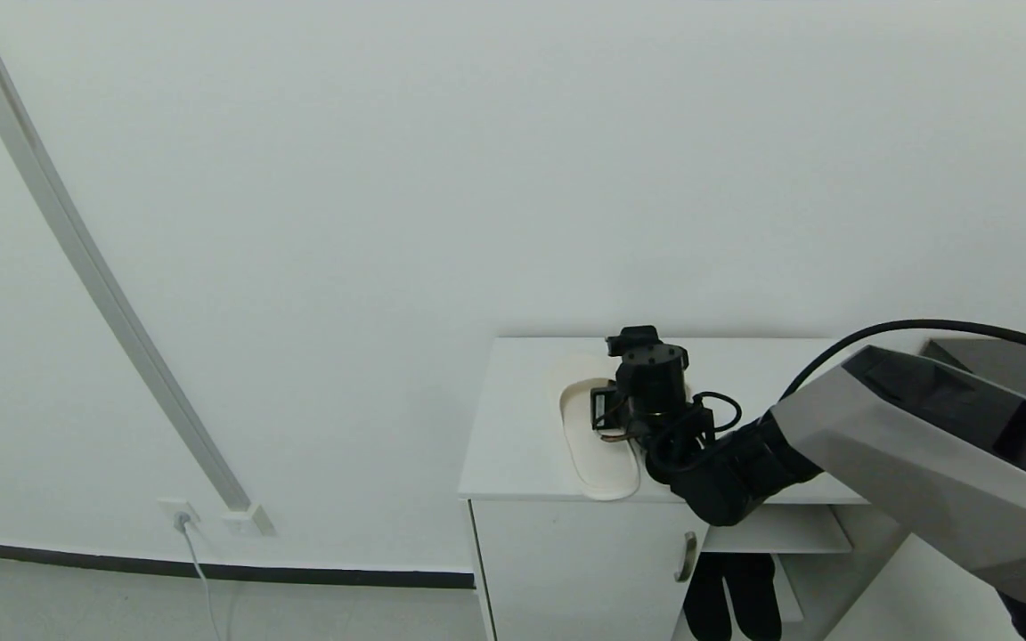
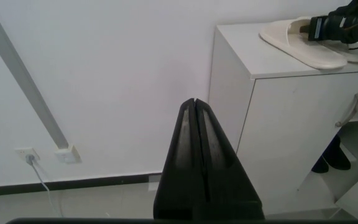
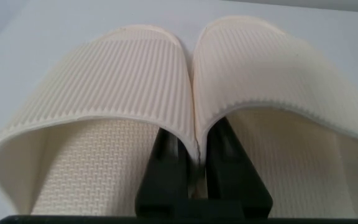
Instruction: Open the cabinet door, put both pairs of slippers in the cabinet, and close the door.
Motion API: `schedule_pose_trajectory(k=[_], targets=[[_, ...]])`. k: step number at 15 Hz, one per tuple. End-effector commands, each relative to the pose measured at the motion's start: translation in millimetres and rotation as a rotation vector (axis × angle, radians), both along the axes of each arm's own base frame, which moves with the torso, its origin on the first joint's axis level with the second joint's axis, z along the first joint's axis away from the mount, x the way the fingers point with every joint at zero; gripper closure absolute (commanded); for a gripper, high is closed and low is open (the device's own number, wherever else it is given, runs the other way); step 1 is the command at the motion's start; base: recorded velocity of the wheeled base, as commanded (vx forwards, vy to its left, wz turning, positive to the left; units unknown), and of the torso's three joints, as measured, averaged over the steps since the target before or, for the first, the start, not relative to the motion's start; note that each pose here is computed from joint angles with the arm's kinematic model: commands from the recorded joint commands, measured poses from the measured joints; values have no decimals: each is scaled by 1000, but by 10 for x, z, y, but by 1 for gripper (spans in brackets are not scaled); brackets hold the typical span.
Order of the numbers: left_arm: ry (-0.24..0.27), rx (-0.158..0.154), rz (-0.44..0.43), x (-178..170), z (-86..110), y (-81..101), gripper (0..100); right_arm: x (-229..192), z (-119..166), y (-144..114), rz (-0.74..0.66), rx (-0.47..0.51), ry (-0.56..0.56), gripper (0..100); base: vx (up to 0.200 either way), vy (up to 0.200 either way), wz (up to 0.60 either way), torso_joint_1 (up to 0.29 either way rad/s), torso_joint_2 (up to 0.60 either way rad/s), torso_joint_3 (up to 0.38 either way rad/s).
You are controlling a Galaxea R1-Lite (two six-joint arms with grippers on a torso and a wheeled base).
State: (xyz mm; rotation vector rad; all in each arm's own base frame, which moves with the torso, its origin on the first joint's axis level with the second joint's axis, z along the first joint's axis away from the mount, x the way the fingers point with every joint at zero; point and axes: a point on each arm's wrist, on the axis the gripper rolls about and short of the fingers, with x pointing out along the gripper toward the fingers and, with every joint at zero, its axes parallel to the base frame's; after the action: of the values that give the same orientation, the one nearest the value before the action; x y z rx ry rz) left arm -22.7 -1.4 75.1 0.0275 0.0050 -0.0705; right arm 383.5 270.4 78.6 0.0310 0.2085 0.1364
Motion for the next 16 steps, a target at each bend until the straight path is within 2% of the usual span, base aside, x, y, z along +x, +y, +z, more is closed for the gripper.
schedule_pose_trajectory(k=[1, 4, 6, 8, 10, 13, 16], targets=[[0, 0, 0, 0, 0, 0, 100, -28, 135, -10, 2, 17, -23, 100, 0, 0, 0, 0, 0, 0], [0, 0, 0, 0, 0, 0, 100, -227, 448, -60, 39, 26, -57, 100, 0, 0, 0, 0, 0, 0], [0, 0, 0, 0, 0, 0, 100, -612, 703, -147, 172, 44, -62, 100, 0, 0, 0, 0, 0, 0], [0, 0, 0, 0, 0, 0, 100, -929, 816, -263, 263, 54, -56, 100, 0, 0, 0, 0, 0, 0], [0, 0, 0, 0, 0, 0, 100, -1248, 816, -462, 377, 31, -19, 100, 0, 0, 0, 0, 0, 0], [0, 0, 0, 0, 0, 0, 100, -1652, 756, -662, 457, 31, 3, 100, 0, 0, 0, 0, 0, 0], [0, 0, 0, 0, 0, 0, 100, -1793, 714, -678, 494, 17, 8, 100, 0, 0, 0, 0, 0, 0]])
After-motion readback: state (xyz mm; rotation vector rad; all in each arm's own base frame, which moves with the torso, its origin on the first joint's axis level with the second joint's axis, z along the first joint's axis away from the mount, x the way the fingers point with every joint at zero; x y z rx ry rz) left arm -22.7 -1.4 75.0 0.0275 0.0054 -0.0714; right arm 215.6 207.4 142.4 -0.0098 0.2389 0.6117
